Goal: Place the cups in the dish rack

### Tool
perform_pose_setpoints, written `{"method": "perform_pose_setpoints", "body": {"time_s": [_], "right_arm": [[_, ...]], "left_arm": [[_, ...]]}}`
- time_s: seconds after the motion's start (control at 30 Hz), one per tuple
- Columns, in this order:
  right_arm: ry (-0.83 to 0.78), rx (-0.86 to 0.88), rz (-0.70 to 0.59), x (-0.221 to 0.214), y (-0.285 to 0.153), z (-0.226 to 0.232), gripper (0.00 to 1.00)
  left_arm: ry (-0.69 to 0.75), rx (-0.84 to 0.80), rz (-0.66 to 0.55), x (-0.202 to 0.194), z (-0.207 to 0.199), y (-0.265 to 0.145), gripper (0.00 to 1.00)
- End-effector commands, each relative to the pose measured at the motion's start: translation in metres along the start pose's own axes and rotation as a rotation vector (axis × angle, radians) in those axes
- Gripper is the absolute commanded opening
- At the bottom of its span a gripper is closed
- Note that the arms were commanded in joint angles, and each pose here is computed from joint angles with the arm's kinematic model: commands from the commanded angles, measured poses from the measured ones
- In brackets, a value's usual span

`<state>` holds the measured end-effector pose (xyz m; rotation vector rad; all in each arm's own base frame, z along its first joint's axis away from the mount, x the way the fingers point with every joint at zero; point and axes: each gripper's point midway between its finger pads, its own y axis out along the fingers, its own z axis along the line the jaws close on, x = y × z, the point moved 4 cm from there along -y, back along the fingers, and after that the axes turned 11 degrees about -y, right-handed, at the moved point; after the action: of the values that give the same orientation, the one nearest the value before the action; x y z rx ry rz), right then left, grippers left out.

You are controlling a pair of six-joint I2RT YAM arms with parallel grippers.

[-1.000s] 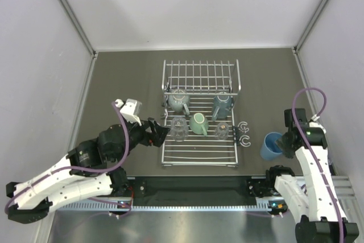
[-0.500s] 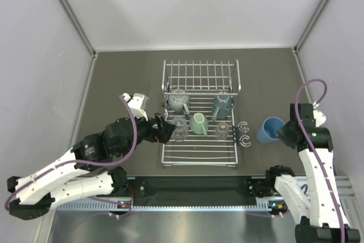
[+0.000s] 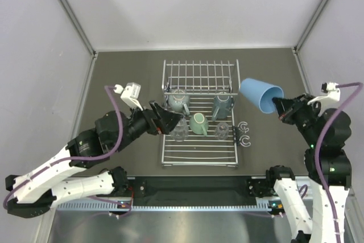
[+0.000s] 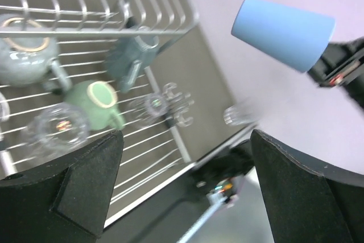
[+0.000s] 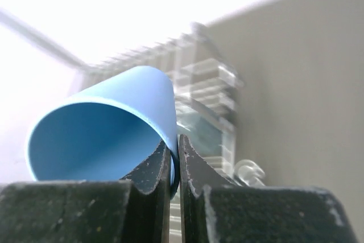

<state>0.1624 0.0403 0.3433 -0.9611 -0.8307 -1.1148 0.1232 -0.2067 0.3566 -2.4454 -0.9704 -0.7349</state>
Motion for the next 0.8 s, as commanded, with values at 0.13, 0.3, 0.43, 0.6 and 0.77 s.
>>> {"method": "perform_pose_setpoints", "body": {"time_s": [0.13, 0.3, 0.43, 0.6, 0.77], "right_arm": [[-0.133, 0.591, -0.376, 0.058, -0.035, 0.083, 0.00], [-0.170, 0.866, -0.554, 0.055, -0.066, 0.106, 0.00], [-0.159, 0.963, -0.610, 0.050, -0.081, 0.111, 0.00], [-0.108, 1.036, -0.634, 0.041, -0.089, 0.112, 0.00], [-0.086, 1.024, -0.625, 0.036, -0.087, 0.108, 0.00]], "left_arm": [[-0.378, -0.229, -0.118, 0.028, -0.048, -0.006, 0.98], [-0.560, -0.329, -0.141, 0.029, -0.059, 0.003, 0.98], [-0.643, -0.423, -0.125, 0.030, -0.074, 0.008, 0.98], [-0.663, -0.515, -0.082, 0.022, -0.089, 0.020, 0.98], [-0.654, -0.635, -0.067, 0.016, -0.101, 0.026, 0.98]]}}
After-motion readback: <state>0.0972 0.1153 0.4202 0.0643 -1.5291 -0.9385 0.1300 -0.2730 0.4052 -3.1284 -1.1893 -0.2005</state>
